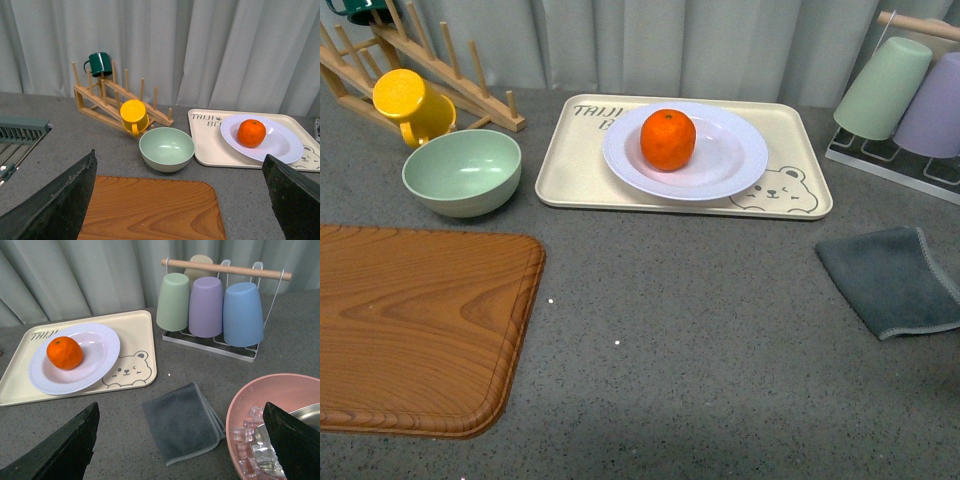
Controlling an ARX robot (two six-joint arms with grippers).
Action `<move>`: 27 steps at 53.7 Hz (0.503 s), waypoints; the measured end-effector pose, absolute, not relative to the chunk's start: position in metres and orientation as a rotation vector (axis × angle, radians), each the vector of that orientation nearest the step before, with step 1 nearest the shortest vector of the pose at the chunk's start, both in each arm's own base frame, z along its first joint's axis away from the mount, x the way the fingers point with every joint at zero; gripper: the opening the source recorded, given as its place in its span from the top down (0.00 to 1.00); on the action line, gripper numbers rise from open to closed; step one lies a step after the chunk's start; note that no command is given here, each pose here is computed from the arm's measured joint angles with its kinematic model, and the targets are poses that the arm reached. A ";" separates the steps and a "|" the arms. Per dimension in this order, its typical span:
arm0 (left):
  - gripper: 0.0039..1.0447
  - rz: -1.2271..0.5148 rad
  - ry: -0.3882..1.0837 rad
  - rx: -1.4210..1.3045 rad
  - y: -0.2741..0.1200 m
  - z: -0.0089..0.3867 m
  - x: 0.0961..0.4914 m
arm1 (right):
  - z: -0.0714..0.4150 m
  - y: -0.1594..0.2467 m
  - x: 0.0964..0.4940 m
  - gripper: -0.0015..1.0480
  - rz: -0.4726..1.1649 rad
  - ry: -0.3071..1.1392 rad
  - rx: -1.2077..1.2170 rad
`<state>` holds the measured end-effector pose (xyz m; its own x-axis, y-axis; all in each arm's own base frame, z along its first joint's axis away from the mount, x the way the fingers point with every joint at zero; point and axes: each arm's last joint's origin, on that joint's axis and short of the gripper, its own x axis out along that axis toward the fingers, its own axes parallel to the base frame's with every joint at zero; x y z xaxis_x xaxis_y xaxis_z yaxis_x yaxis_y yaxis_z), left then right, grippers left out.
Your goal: Place orange and plate with both arms
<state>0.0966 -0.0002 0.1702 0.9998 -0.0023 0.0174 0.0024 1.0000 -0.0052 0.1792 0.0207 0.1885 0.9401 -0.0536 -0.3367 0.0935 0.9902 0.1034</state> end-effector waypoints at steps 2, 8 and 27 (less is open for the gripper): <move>0.06 -0.002 -0.017 -0.005 0.000 0.170 0.097 | 0.189 0.021 0.179 0.09 -0.075 0.335 0.120; 0.06 -0.002 -0.017 -0.005 0.000 0.170 0.097 | 0.186 0.021 0.179 0.09 -0.077 0.355 0.116; 0.06 -0.002 -0.017 -0.005 0.000 0.170 0.097 | 0.178 0.010 0.157 0.60 0.008 0.005 0.015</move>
